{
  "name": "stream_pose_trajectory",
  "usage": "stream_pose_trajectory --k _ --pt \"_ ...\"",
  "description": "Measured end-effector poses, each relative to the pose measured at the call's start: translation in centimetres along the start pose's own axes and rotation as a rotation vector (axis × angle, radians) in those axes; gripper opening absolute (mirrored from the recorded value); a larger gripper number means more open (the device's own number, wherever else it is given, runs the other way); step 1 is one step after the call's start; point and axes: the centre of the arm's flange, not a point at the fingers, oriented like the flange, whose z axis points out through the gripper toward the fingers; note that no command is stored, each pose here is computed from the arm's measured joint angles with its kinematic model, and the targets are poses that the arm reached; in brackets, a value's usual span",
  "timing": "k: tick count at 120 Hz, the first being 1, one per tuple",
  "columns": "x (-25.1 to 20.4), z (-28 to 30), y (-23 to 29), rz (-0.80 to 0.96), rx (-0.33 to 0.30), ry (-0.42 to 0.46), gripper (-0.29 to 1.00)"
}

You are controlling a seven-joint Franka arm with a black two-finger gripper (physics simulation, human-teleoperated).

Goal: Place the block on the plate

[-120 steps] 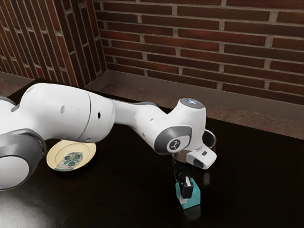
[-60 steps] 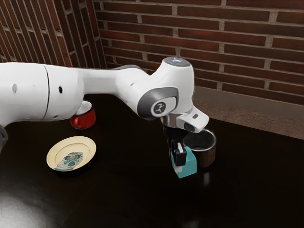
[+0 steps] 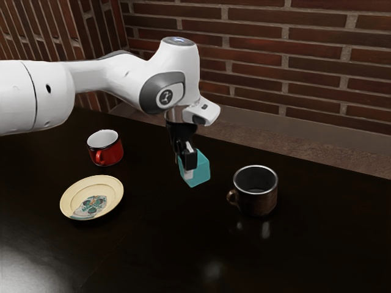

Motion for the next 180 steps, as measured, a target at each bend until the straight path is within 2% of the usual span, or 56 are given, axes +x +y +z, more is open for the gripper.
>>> stream_pose_trajectory --k 28,74,137,152,180 --pt "-4.0 0.1 -7.0 -0.084 -0.005 -0.016 0.24" --pt "-13.3 0.0 -17.6 -0.2 -0.034 -0.025 0.23" --pt "-23.5 0.7 -24.6 -0.234 -0.076 -0.03 0.23" --pt "-24.2 1.4 -24.9 -0.21 -0.087 -0.031 0.24" --pt "-24.6 6.2 -23.7 -0.169 -0.136 -0.052 0.24"
